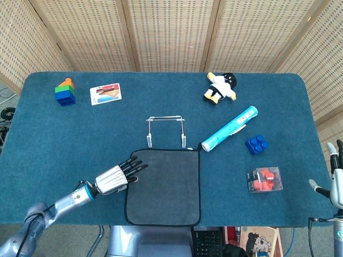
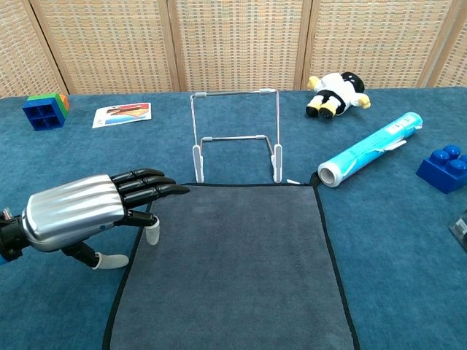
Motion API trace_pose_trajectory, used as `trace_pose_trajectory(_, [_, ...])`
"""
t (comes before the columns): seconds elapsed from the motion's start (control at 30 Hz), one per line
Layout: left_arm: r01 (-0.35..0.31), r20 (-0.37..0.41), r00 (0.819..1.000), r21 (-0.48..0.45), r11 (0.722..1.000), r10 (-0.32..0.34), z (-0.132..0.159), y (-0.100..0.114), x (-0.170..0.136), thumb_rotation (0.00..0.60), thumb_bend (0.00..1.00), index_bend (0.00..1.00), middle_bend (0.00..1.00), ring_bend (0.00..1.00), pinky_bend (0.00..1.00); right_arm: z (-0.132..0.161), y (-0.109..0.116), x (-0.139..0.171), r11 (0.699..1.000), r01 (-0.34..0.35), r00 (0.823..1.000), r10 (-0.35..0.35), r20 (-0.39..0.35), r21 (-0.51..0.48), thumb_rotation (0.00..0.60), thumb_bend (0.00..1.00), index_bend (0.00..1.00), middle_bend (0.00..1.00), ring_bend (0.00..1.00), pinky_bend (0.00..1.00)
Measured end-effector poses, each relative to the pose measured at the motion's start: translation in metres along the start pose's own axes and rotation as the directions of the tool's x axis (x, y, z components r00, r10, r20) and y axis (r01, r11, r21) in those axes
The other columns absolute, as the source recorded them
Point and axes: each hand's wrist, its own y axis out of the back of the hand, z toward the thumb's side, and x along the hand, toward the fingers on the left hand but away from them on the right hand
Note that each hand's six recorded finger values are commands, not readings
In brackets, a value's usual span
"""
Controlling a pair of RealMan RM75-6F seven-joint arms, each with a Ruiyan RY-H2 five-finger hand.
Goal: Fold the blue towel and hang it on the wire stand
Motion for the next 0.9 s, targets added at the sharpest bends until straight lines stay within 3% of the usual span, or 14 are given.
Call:
trace_pose_trajectory(0.27, [0.003, 0.005, 1.000, -0.003, 1.000, -0.003, 0.0063, -0.0037, 0.0048, 0.600, 0.28, 0.45, 0.00, 0.00, 0.04, -0.0012, 0.0015, 0.0001, 1.000, 0.001, 1.000, -0.001, 0.001, -0.009, 0.600, 0.00, 0.00, 0.00, 0.00, 0.00])
trace_pose_trajectory(0.63, [-0.001, 0.000, 1.000, -0.004, 1.000, 0.001, 0.0069, -0.0042, 0.0081, 0.600, 0.43, 0.47, 0.00, 0.00, 0.04, -0.0024, 0.0028, 0.0002, 1.000, 0.002, 1.000, -0.002, 0.000, -0.017, 0.600, 0.00, 0.00, 0.00, 0.00, 0.00])
trace_pose_trajectory(0.9, [-0.013, -0.003, 1.000, -0.010, 1.000, 0.013, 0.0060, -0.0014, 0.0093, 0.600, 0.44, 0.49, 0.00, 0.00, 0.04, -0.0022, 0.0041, 0.0006, 1.000, 0.005, 1.000, -0.005, -0.002, -0.021, 0.600, 0.00, 0.00, 0.00, 0.00, 0.00])
